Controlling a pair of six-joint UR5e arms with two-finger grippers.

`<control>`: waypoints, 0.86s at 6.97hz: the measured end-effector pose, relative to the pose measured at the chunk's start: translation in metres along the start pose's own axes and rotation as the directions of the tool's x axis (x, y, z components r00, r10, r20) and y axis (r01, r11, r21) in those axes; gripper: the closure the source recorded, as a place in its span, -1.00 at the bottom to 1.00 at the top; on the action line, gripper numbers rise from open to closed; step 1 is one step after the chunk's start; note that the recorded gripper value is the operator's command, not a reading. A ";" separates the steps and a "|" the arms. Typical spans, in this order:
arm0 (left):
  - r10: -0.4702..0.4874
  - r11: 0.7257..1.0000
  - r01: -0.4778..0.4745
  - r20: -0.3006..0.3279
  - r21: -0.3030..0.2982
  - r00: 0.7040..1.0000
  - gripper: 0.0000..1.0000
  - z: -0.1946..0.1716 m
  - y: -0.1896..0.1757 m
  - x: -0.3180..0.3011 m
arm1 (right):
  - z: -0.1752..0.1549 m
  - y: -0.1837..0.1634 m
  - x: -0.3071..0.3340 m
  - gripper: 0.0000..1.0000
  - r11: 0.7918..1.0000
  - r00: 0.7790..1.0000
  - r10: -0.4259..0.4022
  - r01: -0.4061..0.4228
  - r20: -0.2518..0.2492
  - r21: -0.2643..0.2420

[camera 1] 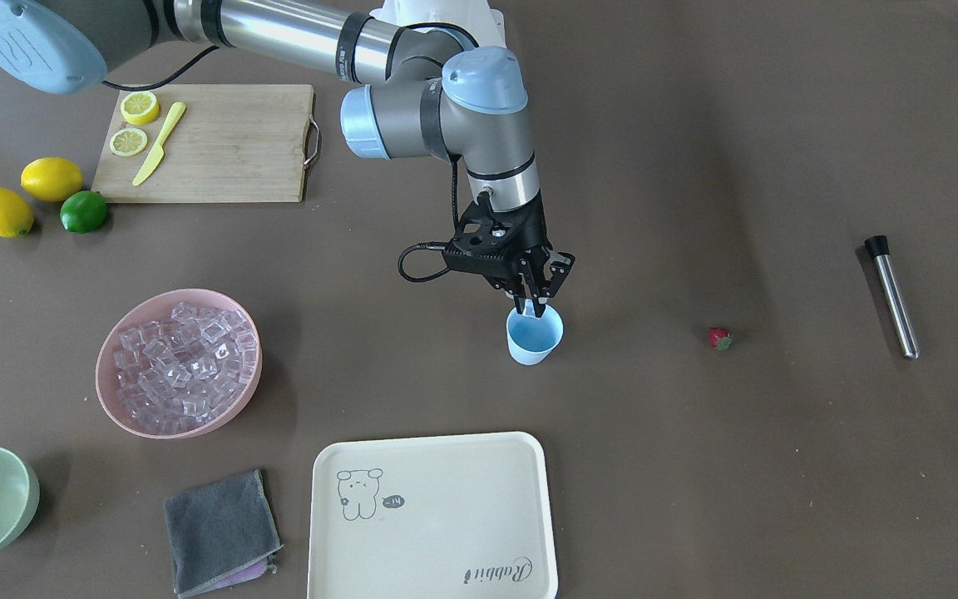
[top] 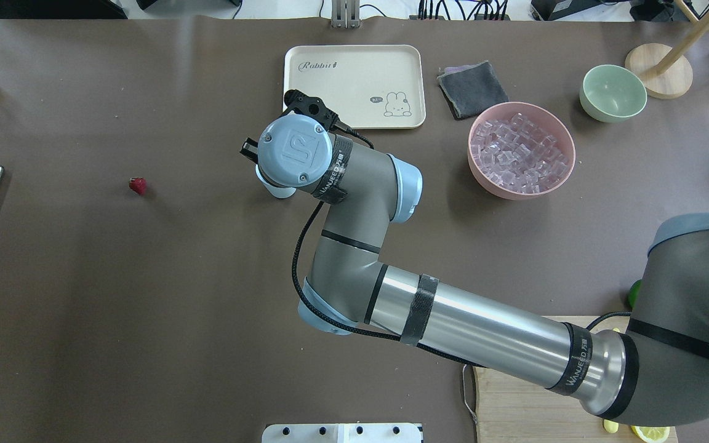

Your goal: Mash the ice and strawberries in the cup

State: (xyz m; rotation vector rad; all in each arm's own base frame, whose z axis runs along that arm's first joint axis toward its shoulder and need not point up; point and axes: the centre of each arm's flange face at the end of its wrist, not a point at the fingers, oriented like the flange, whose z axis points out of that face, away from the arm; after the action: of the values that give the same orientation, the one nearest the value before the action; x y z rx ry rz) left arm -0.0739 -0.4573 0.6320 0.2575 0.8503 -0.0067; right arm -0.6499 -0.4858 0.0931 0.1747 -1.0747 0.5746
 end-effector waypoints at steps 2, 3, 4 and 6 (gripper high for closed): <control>0.005 1.000 -0.005 0.000 0.005 1.000 -0.99 -0.002 -0.001 0.003 | -0.008 -0.009 -0.004 -0.64 1.000 1.000 0.000 0.000 0.006 0.004; 0.005 1.000 -0.005 0.000 0.006 1.000 -0.99 -0.003 -0.001 0.003 | -0.017 -0.026 -0.001 -0.62 1.000 1.000 -0.002 0.002 -0.019 -0.001; 0.005 1.000 -0.005 0.000 0.005 1.000 -0.99 -0.003 -0.001 0.003 | -0.023 -0.052 0.018 -0.49 1.000 0.996 -0.017 0.015 -0.084 -0.019; 0.006 1.000 -0.006 0.000 0.006 1.000 -0.99 -0.003 -0.001 0.003 | -0.041 -0.118 0.104 -0.39 1.000 0.976 -0.022 0.018 -0.219 -0.017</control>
State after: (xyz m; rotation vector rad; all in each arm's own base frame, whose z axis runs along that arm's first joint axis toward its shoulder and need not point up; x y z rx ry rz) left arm -0.0742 -0.4568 0.6274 0.2662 0.8501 -0.0037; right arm -0.5202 -0.5310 0.1794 0.1060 -0.8619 0.5540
